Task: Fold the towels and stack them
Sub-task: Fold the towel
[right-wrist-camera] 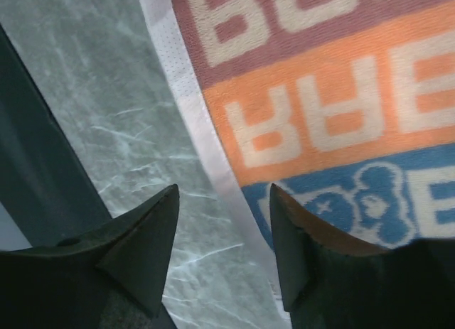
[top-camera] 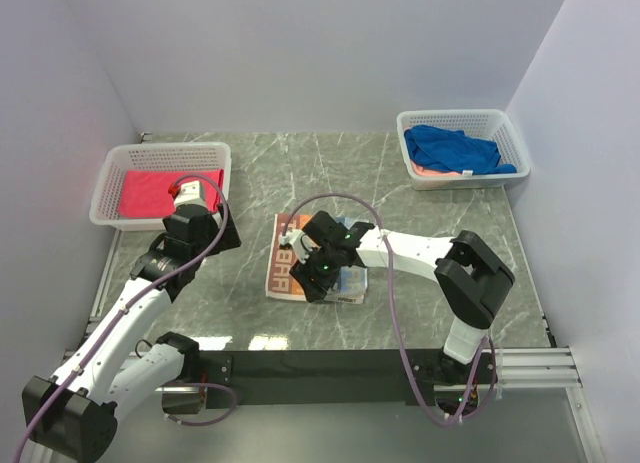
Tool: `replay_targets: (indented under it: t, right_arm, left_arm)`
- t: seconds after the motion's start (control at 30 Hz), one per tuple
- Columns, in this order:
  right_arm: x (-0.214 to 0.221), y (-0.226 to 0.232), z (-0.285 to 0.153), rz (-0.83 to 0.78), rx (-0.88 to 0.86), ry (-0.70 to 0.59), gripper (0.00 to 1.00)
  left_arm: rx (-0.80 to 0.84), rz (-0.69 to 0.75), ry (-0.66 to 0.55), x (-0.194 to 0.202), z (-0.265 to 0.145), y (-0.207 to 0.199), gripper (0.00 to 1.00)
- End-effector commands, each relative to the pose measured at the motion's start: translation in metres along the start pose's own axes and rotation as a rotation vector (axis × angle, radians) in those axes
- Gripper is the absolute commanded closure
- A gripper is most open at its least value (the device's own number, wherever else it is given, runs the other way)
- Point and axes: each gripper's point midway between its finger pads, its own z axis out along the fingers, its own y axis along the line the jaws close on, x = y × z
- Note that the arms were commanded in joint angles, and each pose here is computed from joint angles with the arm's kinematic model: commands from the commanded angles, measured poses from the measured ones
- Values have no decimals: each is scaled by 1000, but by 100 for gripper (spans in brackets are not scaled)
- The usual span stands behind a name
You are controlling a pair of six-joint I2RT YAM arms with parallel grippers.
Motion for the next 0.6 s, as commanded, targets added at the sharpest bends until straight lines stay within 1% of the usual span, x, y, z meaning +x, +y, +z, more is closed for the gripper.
replay_targets:
  t: [0.0,0.07,0.17,0.2,0.27,0.3,0.33,0.37,0.4,0.43,0.47,0.53,0.57]
  right_arm:
    - [5,10,-5,24,-8,-1,46]
    - [9,16,-5,41,-12,6,47]
    - [7,16,-13,81,26,-30,49]
    - [-1,16,-21,79,47,-73,49]
    - [0,5,-28,153,138,-107,49]
    - [-7,2,-38,171,173,-156,50]
    - [-7,-3,-41,232,214,-180,50]
    - [0,-16,-44,272,292,-192,50]
    - [-3,-24,-55,314,336,-244,50]
    - [-1,-29,-58,388,363,-267,50]
    - [13,-37,-57,433,396,-263,50]
    - [18,-51,-66,528,445,-333,53]
    - [26,-55,-66,559,451,-356,58]
  left_arm:
    - [17,-1,-40,-12,-1,-3,1]
    - [24,-1,-30,-9,-1,-5,1]
    - [70,-15,-5,-4,-1,-13,1]
    - [83,-32,10,-1,-1,-17,1]
    - [139,-55,45,5,-3,-27,5]
    - [150,-85,74,13,-3,-30,6]
    - [156,-99,100,18,-2,-32,8]
    - [186,-109,139,27,-4,-39,8]
    - [191,-138,173,36,-4,-43,8]
    - [189,-146,211,45,-5,-44,8]
    - [191,-149,245,55,-4,-48,9]
    - [209,-138,297,76,-7,-60,9]
    - [225,-120,323,90,-8,-67,10]
